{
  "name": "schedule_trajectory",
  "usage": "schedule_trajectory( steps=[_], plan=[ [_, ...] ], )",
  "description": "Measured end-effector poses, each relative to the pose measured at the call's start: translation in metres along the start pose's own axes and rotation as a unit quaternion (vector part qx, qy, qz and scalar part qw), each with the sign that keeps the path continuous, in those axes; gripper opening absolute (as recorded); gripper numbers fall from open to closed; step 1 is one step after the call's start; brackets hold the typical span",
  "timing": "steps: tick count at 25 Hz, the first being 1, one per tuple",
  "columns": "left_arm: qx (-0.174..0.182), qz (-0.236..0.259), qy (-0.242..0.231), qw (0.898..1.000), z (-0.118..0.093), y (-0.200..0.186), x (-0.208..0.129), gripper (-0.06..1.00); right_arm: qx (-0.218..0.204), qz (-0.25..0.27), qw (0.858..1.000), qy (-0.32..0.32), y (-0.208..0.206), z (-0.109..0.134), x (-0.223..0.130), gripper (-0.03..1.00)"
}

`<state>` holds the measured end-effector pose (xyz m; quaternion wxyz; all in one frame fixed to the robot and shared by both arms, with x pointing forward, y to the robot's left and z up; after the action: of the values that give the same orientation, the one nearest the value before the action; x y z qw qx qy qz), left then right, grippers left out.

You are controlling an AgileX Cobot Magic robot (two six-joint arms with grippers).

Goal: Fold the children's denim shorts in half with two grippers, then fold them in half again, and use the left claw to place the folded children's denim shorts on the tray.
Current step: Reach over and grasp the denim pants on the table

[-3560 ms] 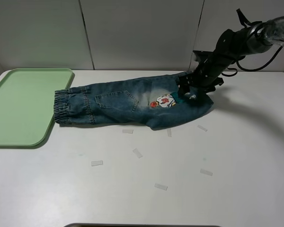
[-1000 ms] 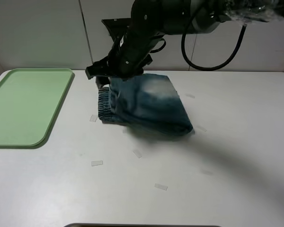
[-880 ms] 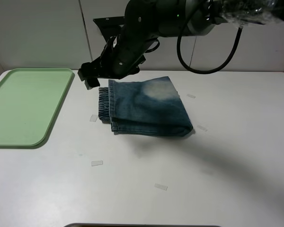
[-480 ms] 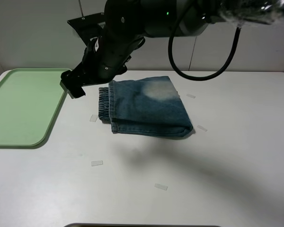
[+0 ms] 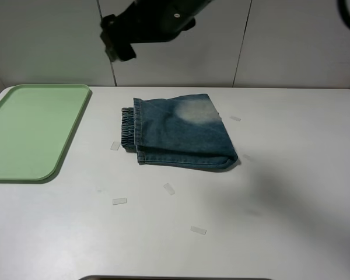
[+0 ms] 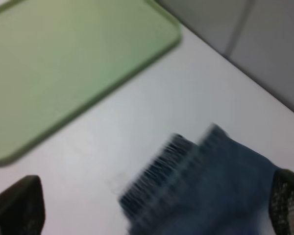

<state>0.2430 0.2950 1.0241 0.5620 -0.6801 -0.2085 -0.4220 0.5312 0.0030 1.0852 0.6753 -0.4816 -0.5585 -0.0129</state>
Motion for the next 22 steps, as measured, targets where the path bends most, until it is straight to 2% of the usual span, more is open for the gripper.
schedule_trajectory(
  steps=[6, 11, 17, 22],
  plan=[
    [0.000, 0.000, 0.000, 1.000, 0.000, 0.000, 0.000, 0.82, -0.042, 0.055, 0.997, 0.046, -0.031, -0.040, -0.059, 0.69],
    [0.000, 0.000, 0.000, 1.000, 0.000, 0.000, 0.000, 0.82, -0.080, 0.072, 0.991, 0.085, -0.066, -0.067, -0.099, 0.69],
    [0.000, 0.000, 0.000, 1.000, 0.000, 0.000, 0.000, 0.82, -0.157, 0.067, 0.972, 0.160, -0.128, -0.098, -0.160, 0.69],
    [0.000, 0.000, 0.000, 1.000, 0.000, 0.000, 0.000, 0.82, -0.225, 0.022, 0.951, 0.211, -0.184, -0.100, -0.194, 0.69]
  ],
)
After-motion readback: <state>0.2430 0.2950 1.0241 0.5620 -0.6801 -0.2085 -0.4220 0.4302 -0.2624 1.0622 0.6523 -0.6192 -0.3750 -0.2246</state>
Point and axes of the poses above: a point on each arm's last joint axis where the gripper is mounted, y pointing out along that axis toward the gripper, z along the wrist's bending axis when the last joint is at zero, x = y × z, the point moved 2 cm from there along y, pointing out along that axis toward the gripper, and after that the axes turned 1 degree about -y, right-handed, at the moved point
